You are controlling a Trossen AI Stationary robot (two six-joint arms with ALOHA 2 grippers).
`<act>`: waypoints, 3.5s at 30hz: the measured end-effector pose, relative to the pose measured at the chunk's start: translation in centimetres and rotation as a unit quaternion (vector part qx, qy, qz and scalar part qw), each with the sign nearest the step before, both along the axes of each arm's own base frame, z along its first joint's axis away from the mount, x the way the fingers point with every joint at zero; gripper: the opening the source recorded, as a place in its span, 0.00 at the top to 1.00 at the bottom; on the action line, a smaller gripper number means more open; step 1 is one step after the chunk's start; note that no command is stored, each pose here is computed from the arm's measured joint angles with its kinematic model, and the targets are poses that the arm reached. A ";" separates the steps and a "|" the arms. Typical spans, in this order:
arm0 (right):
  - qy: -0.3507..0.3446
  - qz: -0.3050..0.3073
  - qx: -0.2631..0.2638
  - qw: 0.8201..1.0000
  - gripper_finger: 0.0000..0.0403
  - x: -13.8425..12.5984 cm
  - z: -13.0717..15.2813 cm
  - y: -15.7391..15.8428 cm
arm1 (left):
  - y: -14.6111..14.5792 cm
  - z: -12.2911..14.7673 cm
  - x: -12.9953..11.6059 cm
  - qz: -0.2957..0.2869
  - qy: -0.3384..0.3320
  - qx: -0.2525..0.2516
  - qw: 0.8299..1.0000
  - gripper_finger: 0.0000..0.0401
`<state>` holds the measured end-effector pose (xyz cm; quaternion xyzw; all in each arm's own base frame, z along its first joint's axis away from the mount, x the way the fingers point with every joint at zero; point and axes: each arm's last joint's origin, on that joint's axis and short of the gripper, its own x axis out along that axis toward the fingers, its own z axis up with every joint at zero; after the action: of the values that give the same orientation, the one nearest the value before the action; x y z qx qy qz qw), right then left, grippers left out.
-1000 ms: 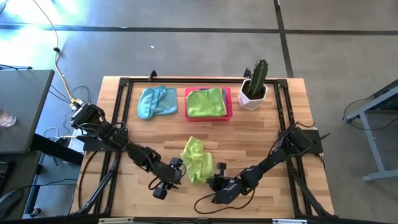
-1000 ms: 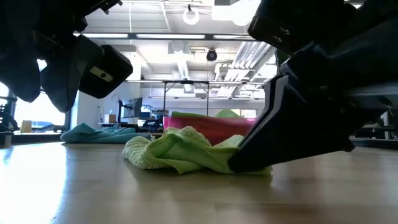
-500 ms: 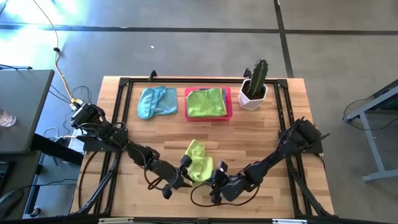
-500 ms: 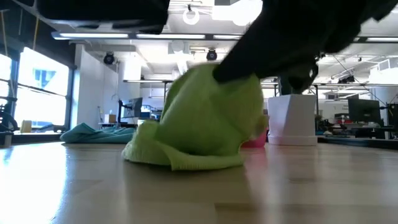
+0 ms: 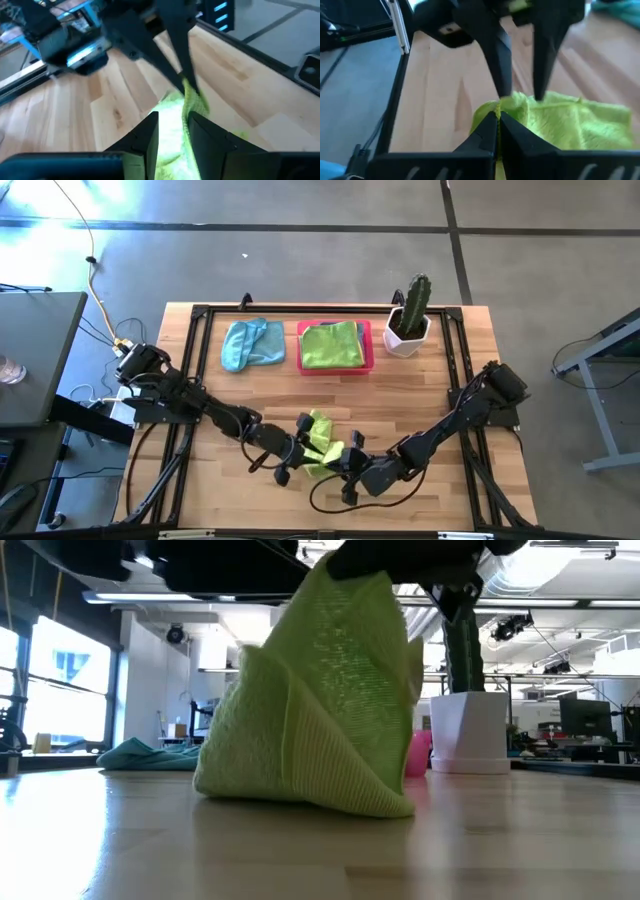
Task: Fold microfiber towels
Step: Fold the light green microfiber cloth
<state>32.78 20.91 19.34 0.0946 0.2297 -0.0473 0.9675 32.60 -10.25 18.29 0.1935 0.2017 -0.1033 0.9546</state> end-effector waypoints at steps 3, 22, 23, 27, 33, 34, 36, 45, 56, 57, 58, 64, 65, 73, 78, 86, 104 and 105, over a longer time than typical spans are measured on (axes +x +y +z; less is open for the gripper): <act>-0.007 0.002 -0.014 1.000 1.00 0.1 0.7 -0.5 | 0.5 -0.1 0.1 0.013 0.006 -0.011 1.000 0.76; -0.028 0.009 -0.033 0.999 1.00 -0.5 3.3 -1.3 | 1.3 -1.8 -0.8 0.101 0.110 -0.078 0.986 0.87; -0.028 0.010 -0.035 0.999 1.00 -0.5 3.3 -1.3 | 1.3 -1.7 -0.8 0.106 0.108 -0.079 0.985 0.87; -0.029 0.022 -0.053 0.998 1.00 -0.7 3.4 -1.2 | 1.4 -1.7 -0.8 0.121 0.105 -0.082 0.984 0.90; -0.034 0.034 -0.052 0.997 1.00 -1.9 5.1 -1.0 | 1.2 -1.5 -0.7 0.141 0.081 -0.053 0.985 0.99; -0.033 0.036 -0.053 0.997 1.00 -2.2 5.4 -1.0 | 1.1 -1.3 -0.7 0.144 0.070 -0.044 0.986 0.99; -0.024 0.041 -0.058 0.997 1.00 -2.9 5.9 -1.1 | 0.9 -0.7 -0.8 0.144 0.050 -0.024 0.988 0.99; 0.058 0.022 -0.070 0.996 1.00 -5.4 6.5 -2.5 | -0.4 3.5 -1.3 0.138 -0.021 0.038 0.990 1.00; 0.016 0.000 -0.140 0.990 1.00 -5.7 10.7 -3.9 | -0.3 6.0 -2.1 0.234 -0.060 0.188 0.952 1.00; 0.019 0.024 -0.124 0.992 1.00 -5.6 11.1 -3.8 | -0.6 6.2 -2.1 0.215 -0.062 0.177 0.958 1.00; 0.026 0.052 -0.108 0.992 1.00 -5.5 11.5 -3.7 | -1.0 6.5 -2.0 0.187 -0.064 0.166 0.966 1.00; 0.074 0.075 -0.119 0.987 1.00 -6.0 14.8 -4.3 | -1.7 8.2 -1.5 0.147 -0.068 0.213 0.964 1.00; 0.079 0.047 -0.145 0.985 1.00 -6.2 15.5 -4.7 | -1.3 8.8 -1.4 0.189 -0.069 0.246 0.948 1.00; 0.075 0.024 -0.040 0.996 1.00 -6.3 18.5 -4.9 | -2.1 11.1 -1.7 0.279 -0.074 0.264 0.920 1.00; 0.120 0.026 -0.081 0.989 1.00 -6.5 17.6 -5.2 | -3.7 11.4 -2.1 0.189 -0.060 0.281 0.939 1.00; 0.152 -0.034 -0.152 0.976 1.00 -6.1 17.1 -7.7 | 0.4 11.4 -1.1 0.304 -0.005 0.374 0.876 1.00; 0.209 -0.025 -0.274 0.939 1.00 -4.4 17.0 -12.7 | 4.6 11.4 -0.4 0.353 0.074 0.474 0.803 1.00; 0.207 -0.025 -0.259 0.943 1.00 -4.4 17.0 -12.5 | 4.1 11.4 -0.5 0.354 0.066 0.465 0.809 1.00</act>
<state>28.37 8.42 36.32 -0.1658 0.4022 -0.1480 0.8882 32.13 -6.11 29.70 0.5222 0.3427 0.3349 0.7055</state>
